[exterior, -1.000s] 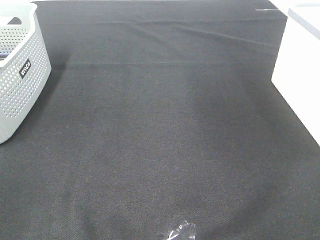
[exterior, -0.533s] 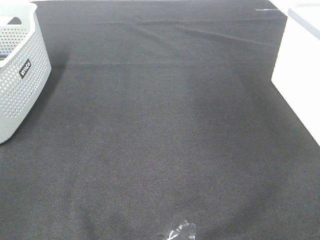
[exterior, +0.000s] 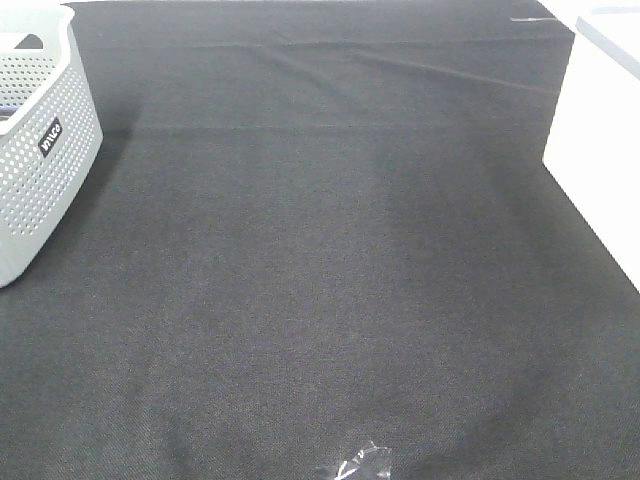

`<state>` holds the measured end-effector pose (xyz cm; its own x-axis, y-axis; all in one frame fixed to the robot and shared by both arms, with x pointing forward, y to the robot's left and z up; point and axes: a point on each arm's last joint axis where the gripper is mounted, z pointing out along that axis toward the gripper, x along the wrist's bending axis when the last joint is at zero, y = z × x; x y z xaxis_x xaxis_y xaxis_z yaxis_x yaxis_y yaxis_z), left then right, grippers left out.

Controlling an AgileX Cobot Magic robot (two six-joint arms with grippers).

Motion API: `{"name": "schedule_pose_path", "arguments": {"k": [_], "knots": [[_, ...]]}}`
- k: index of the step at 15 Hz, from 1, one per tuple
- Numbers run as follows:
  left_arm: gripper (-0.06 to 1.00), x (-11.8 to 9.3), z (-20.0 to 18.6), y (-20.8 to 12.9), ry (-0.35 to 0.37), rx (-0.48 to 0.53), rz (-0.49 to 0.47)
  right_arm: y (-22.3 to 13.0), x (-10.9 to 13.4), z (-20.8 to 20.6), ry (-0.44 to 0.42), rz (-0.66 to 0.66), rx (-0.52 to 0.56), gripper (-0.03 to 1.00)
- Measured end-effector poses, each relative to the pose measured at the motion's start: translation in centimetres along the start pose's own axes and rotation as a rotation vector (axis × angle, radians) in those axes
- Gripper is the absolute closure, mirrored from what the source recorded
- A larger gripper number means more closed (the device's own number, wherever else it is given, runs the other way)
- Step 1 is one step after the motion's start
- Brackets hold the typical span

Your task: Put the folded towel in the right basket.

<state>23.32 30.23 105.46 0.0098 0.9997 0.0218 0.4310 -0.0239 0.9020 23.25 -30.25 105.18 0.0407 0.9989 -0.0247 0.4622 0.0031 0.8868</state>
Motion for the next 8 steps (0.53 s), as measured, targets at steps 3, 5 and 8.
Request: {"name": "schedule_pose_path", "arguments": {"k": [3,5,8], "knots": [[-0.04,0.00,0.00,0.00,0.000,0.000,0.000,0.00,0.00,0.00,-0.003,0.001,0.000,-0.01],[-0.04,0.00,0.00,0.00,0.000,0.000,0.000,0.00,0.00,0.00,-0.003,0.001,0.000,-0.01],[-0.04,0.00,0.00,0.00,0.000,0.000,0.000,0.00,0.00,0.00,-0.003,0.001,0.000,-0.01]]}}
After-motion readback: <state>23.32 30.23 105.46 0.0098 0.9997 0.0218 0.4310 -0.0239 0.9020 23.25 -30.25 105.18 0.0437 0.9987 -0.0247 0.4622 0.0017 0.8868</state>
